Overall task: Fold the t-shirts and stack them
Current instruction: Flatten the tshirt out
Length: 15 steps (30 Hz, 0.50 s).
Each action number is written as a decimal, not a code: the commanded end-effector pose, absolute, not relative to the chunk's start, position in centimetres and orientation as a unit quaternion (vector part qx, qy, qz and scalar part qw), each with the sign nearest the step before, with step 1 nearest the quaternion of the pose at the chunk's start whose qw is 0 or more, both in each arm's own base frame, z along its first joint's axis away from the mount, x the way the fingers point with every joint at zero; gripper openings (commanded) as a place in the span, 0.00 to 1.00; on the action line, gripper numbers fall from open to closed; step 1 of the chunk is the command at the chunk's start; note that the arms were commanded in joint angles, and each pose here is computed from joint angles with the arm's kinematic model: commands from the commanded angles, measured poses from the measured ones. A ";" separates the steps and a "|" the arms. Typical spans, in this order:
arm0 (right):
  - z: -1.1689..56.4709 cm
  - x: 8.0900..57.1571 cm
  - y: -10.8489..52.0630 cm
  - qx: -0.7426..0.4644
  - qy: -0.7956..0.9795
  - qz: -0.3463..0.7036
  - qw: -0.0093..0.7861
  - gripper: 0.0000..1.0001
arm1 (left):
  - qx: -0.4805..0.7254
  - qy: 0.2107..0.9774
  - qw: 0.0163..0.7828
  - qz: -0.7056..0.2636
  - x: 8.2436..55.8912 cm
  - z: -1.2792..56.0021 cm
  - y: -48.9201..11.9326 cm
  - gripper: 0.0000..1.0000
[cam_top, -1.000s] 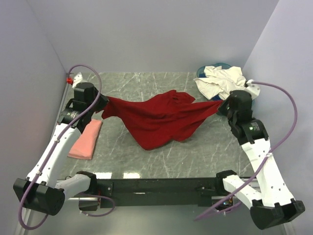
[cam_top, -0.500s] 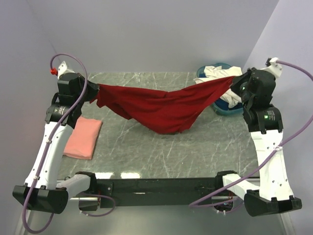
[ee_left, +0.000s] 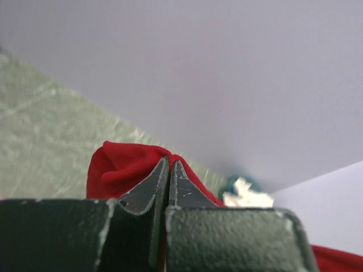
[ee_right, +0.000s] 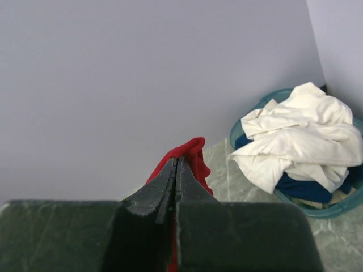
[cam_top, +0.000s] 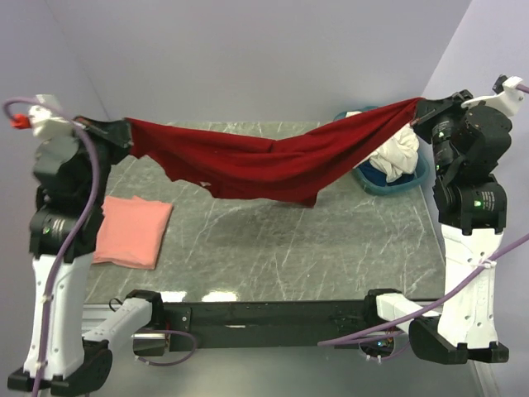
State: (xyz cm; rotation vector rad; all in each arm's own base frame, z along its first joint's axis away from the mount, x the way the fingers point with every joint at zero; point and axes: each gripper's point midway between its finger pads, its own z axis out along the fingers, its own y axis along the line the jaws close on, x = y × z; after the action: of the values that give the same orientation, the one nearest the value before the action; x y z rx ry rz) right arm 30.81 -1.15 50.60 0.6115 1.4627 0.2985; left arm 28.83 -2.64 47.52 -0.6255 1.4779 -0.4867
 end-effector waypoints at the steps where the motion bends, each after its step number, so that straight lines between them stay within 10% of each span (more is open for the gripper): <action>1: 54.0 30.3 -0.9 0.260 0.622 0.153 0.723 0.00 | -0.281 0.588 0.732 -0.199 26.3 52.9 -0.5 0.03; 15: 54.4 37.7 1.7 0.217 0.631 0.225 0.710 0.00 | -0.285 0.616 0.711 -0.184 33.9 51.3 -1.3 0.01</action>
State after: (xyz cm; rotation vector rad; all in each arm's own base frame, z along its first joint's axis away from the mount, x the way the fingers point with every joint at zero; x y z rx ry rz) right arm 36.11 1.38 50.87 0.5348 1.5098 0.4235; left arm 32.11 -2.00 49.64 -0.6353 1.4179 -0.4416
